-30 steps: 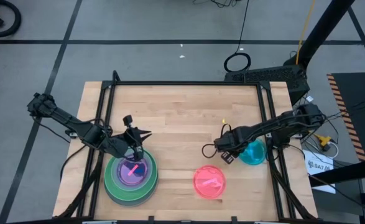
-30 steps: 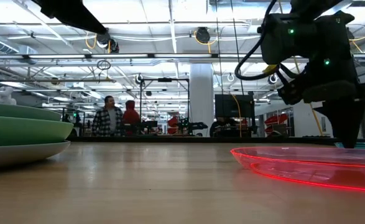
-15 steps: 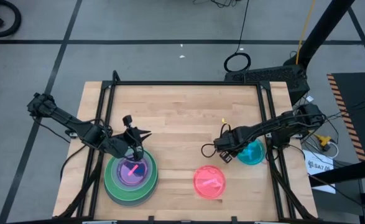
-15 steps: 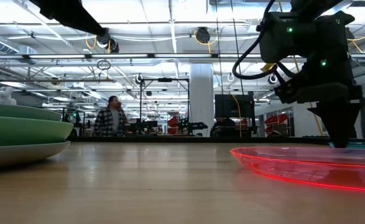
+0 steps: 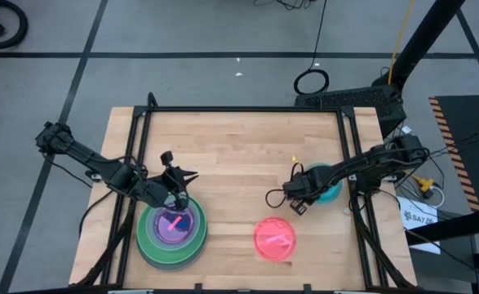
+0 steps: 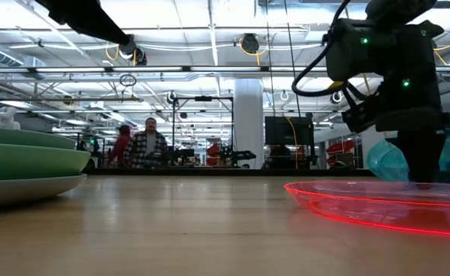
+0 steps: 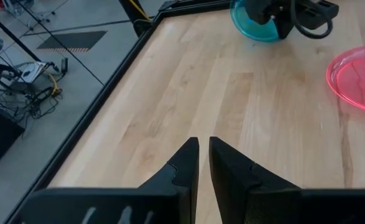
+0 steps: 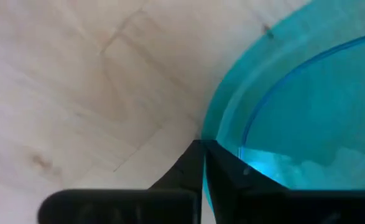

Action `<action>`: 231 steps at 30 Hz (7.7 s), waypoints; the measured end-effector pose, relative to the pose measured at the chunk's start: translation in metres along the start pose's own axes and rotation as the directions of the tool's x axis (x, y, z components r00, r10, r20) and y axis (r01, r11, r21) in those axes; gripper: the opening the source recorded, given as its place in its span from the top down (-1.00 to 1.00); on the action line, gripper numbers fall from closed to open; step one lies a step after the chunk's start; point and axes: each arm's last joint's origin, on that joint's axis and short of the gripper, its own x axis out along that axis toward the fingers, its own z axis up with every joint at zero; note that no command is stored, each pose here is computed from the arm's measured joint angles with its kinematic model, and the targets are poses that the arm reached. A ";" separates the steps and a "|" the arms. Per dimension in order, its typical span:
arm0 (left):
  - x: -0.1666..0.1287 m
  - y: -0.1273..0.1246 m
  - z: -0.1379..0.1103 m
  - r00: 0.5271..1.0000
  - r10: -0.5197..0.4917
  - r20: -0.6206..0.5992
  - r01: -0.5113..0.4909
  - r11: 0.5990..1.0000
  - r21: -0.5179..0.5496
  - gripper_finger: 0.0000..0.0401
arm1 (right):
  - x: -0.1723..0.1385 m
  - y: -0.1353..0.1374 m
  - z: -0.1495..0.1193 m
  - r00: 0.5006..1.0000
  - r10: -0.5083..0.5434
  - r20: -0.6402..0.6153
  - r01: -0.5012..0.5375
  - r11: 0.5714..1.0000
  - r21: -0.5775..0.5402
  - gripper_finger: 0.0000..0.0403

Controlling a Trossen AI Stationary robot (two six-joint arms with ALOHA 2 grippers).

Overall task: Stack plastic plates
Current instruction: Stack the transparent blue plate on the pink plate, then stack the pink plate on the transparent blue plate

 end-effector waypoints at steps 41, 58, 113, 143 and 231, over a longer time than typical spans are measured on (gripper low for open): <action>0.000 0.004 -0.010 0.996 0.051 -0.069 -0.072 0.940 -0.333 0.77 | -0.075 0.078 0.049 0.598 0.444 0.667 0.609 0.289 -0.739 1.00; -0.004 0.011 -0.008 0.984 0.175 -0.020 -0.175 0.951 -0.256 0.77 | -0.072 0.154 0.079 0.505 0.685 0.524 0.721 -0.002 -0.693 1.00; -0.013 0.010 -0.012 0.989 0.146 -0.022 -0.146 0.940 -0.309 0.77 | -0.065 0.233 0.146 0.364 0.800 0.477 0.859 -0.090 -0.505 0.77; -0.012 0.010 -0.011 0.988 0.152 -0.018 -0.151 0.948 -0.282 0.77 | -0.129 0.193 0.092 0.615 0.526 0.588 0.599 0.174 -0.782 0.71; 0.006 0.033 -0.008 0.961 0.266 -0.072 -0.272 0.957 -0.099 0.77 | -0.062 0.089 0.003 0.946 0.279 0.166 -0.031 0.585 -0.810 0.18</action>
